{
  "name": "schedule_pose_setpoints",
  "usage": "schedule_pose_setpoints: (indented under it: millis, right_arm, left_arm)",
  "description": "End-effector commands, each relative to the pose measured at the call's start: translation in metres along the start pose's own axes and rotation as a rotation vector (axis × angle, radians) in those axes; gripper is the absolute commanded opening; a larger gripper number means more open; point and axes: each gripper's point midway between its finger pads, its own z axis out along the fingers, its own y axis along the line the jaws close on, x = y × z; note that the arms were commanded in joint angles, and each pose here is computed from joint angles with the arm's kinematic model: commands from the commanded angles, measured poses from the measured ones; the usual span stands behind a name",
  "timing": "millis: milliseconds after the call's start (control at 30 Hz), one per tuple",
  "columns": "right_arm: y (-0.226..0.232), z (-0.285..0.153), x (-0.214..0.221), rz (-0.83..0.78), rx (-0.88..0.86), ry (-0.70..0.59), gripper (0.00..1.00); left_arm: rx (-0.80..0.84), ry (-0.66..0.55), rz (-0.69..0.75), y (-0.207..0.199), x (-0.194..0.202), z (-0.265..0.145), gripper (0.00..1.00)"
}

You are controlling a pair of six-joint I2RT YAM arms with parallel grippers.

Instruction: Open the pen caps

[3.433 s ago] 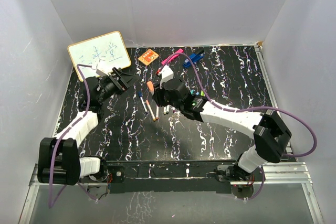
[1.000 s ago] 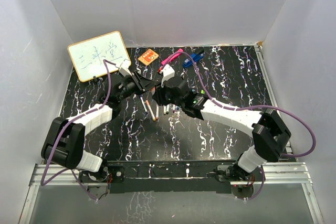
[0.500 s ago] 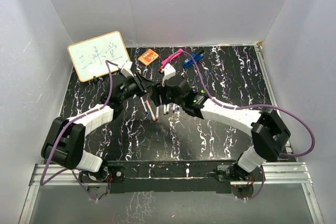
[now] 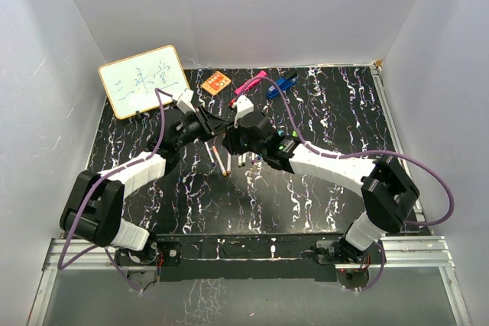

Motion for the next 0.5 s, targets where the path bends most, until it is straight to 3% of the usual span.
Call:
schedule_pose_setpoints:
  millis: [0,167,467]
  right_arm:
    - [0.001,0.0,-0.031,0.015,0.008,-0.088,0.0]
    - [-0.006,0.002,-0.015,0.015,0.03,-0.045,0.0]
    - [-0.024,-0.028,0.048,0.058,0.049,0.065,0.0]
  left_arm:
    - [-0.003,-0.024,0.036,-0.008,-0.007,-0.003,0.0]
    - [-0.156,-0.124,0.037,0.012,-0.032,-0.002,0.0]
    - [-0.282,-0.285,0.085,0.044,-0.137,0.032,0.0]
